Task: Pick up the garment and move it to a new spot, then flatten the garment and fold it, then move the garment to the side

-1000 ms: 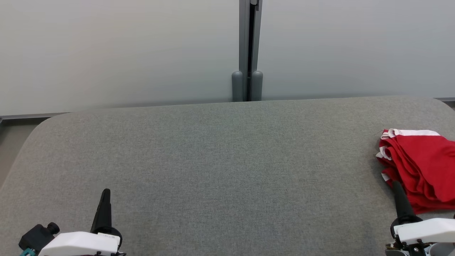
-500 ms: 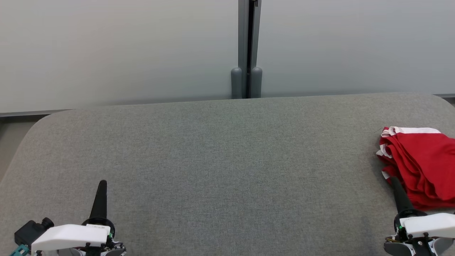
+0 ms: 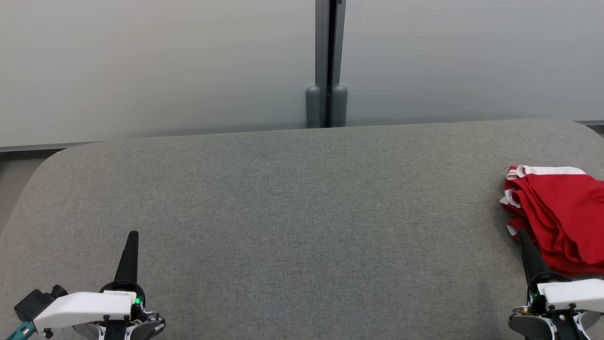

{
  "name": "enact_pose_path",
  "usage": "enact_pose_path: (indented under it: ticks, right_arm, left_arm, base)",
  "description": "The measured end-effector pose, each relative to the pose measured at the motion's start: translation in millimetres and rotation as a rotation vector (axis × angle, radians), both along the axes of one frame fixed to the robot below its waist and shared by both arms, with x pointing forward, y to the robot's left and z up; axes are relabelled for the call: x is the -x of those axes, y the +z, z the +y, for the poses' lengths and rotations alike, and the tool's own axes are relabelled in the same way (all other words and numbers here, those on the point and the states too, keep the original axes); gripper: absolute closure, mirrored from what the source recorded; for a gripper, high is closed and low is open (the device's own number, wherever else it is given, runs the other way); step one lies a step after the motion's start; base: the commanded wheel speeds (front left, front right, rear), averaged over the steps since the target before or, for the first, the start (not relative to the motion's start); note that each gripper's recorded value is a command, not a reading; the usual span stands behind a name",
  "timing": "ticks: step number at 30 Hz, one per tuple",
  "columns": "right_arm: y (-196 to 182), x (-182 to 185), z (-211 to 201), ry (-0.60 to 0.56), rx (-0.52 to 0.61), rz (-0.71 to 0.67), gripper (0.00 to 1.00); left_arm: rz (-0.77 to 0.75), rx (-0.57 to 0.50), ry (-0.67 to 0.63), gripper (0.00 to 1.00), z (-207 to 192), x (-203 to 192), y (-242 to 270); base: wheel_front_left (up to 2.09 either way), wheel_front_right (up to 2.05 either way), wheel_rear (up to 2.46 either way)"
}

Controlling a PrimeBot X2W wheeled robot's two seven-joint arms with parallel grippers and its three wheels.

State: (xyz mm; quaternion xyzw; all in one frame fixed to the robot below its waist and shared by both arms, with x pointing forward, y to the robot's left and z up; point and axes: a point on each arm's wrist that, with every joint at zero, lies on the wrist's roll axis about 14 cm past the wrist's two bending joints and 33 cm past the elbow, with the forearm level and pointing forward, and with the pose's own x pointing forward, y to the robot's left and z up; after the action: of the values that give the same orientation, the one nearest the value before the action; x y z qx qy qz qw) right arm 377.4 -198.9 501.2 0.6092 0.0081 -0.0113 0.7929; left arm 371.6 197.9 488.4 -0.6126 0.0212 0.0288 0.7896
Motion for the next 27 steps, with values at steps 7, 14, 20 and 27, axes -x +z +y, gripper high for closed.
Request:
enact_pose_path:
  ticks: [7, 14, 20, 27]
  right_arm:
    - [0.6, -2.2, 0.3, 0.003, -0.055, -0.002, 1.0]
    - [2.2, -4.8, 0.0, 0.002, -0.107, -0.008, 1.0]
    - [2.8, -6.5, -0.1, 0.002, -0.152, -0.011, 1.0]
    - [2.7, -8.0, -0.7, 0.002, -0.206, -0.014, 1.0]
  left_arm:
    - [-0.011, 0.053, -0.002, 1.0, 0.1, -3.4, 3.1]
    - [-0.017, 0.103, -0.003, 1.0, 0.5, -5.8, 4.8]
    - [-0.032, 0.148, -0.006, 1.0, 0.4, -9.7, 9.1]
    - [-0.041, 0.2, -0.008, 1.0, 0.8, -11.8, 10.6]
  base:
    - [0.0, 0.0, 0.0]
    - [0.0, 0.0, 0.0]
    - [0.0, 0.0, 0.0]
    - [0.0, 0.0, 0.0]
